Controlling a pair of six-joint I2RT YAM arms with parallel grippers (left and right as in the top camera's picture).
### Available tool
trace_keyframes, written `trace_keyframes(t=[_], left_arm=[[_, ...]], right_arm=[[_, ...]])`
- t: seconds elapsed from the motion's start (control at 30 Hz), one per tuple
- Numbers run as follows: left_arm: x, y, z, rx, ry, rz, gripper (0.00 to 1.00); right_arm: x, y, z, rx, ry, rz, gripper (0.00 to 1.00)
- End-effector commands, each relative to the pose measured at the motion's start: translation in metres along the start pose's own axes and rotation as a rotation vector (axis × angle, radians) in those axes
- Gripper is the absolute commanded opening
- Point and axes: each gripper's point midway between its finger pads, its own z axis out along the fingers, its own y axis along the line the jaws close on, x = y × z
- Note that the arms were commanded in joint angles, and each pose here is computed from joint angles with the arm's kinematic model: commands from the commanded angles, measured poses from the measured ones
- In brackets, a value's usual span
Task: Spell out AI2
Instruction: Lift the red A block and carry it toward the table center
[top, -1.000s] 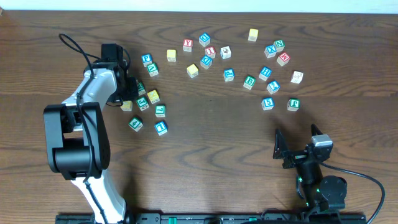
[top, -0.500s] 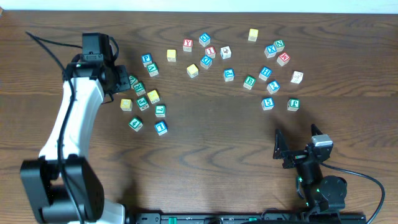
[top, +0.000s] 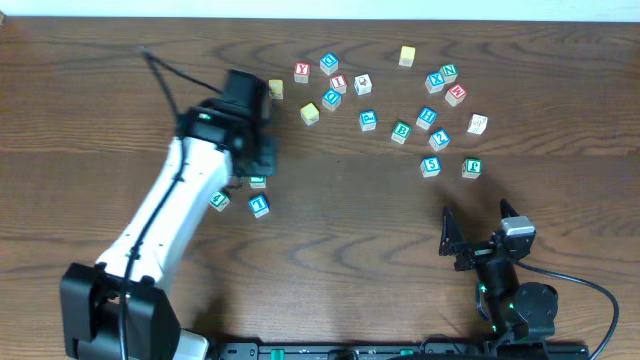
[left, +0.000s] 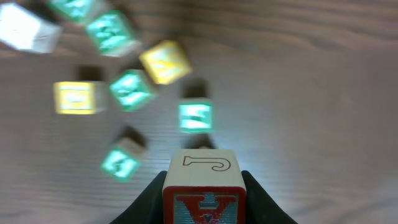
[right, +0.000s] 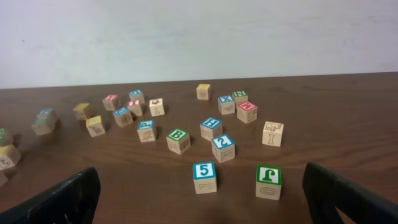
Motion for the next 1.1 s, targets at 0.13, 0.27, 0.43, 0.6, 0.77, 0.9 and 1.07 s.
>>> trace_keyframes(t=[0.13,0.27,0.43,0.6,0.77,0.9,1.07], left_arm=[[0.014,-0.049,0.028,0.033,0.006,0.142,0.24],[0.017,-0.063,0.048,0.04,0.014,0.196,0.24],[0.018,-0.071,0.075,0.036,0.039,0.212,0.24],[0.017,-0.074,0.094,0.033,0.048,0.212,0.24],[0.016,-0.076,0.11,0.032,0.052,0.213,0.25],[0.016,-0.076,0.116,0.033,0.055,0.271,0.25],[0.016,-0.076,0.116,0.038,0.053,0.466,0.25]], right_arm=[[0.0,-0.001,0.0,0.001,-0.001,-0.01,0.99],[0.0,-0.001,0.0,0.001,-0.001,-0.01,0.99],[0.0,-0.001,0.0,0.001,-0.001,-0.01,0.99],[0.0,-0.001,0.0,0.001,-0.001,-0.01,0.99],[0.0,-0.001,0.0,0.001,-0.001,-0.01,0.99],[0.0,-0.001,0.0,0.001,-0.001,-0.01,0.99],[0.0,-0.001,0.0,0.001,-0.001,-0.01,0.99]])
